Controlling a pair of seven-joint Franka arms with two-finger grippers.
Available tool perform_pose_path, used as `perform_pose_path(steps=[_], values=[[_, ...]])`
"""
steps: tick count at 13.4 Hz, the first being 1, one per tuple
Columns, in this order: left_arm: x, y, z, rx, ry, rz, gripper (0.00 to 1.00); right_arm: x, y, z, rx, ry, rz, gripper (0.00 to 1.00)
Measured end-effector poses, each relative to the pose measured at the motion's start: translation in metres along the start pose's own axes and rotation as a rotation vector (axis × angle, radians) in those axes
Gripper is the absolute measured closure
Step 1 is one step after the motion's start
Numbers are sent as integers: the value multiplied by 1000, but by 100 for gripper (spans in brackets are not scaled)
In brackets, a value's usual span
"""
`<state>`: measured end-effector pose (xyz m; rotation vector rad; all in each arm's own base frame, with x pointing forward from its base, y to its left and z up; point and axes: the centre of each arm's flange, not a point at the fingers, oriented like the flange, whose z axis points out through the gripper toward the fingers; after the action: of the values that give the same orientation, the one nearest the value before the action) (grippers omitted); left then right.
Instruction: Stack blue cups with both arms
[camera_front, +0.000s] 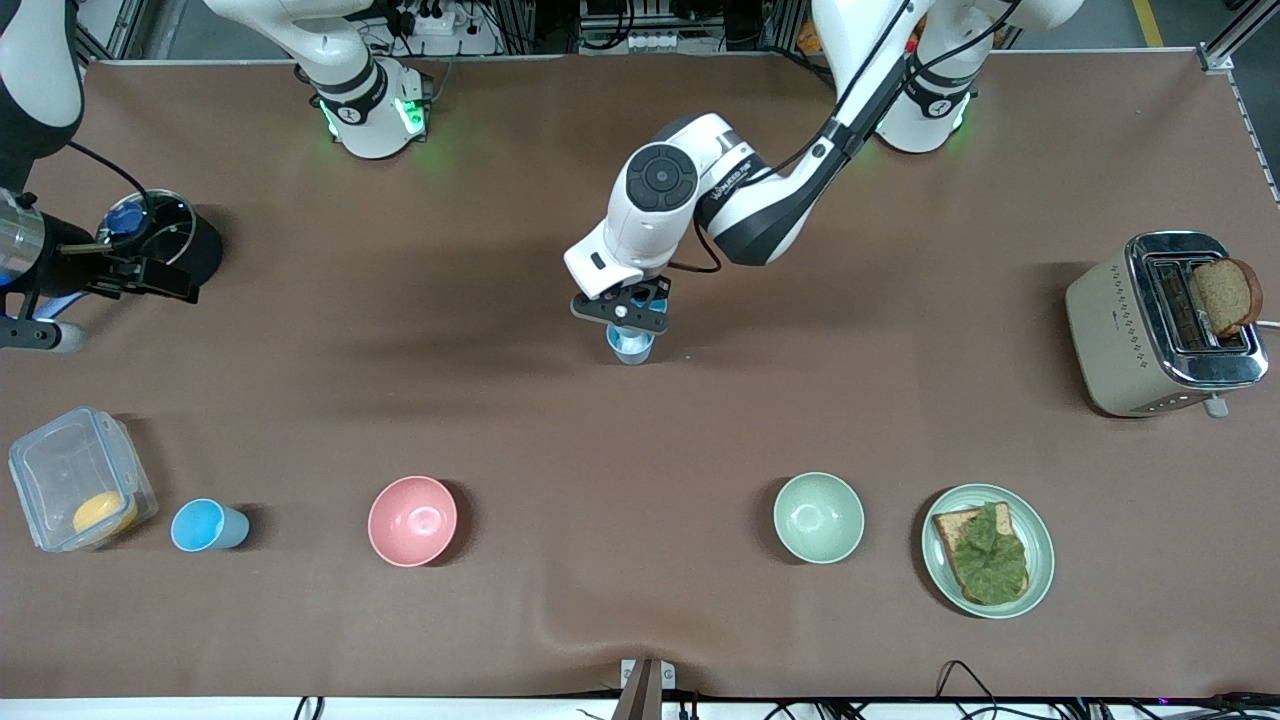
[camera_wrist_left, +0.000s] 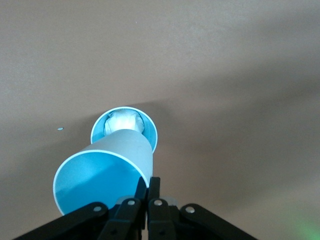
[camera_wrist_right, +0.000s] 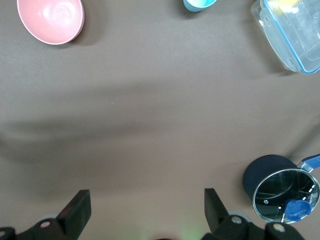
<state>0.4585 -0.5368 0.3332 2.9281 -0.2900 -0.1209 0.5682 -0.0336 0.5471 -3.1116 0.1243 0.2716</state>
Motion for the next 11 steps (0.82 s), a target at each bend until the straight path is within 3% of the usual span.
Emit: perform_pose_path(steps=[3,11], values=[[6,-6,-2,4,9,-11,94,0,0,0,0,0,0,0],[38,-42,-47,7,94,-44,11,0,1,0,-1,0,1,0]])
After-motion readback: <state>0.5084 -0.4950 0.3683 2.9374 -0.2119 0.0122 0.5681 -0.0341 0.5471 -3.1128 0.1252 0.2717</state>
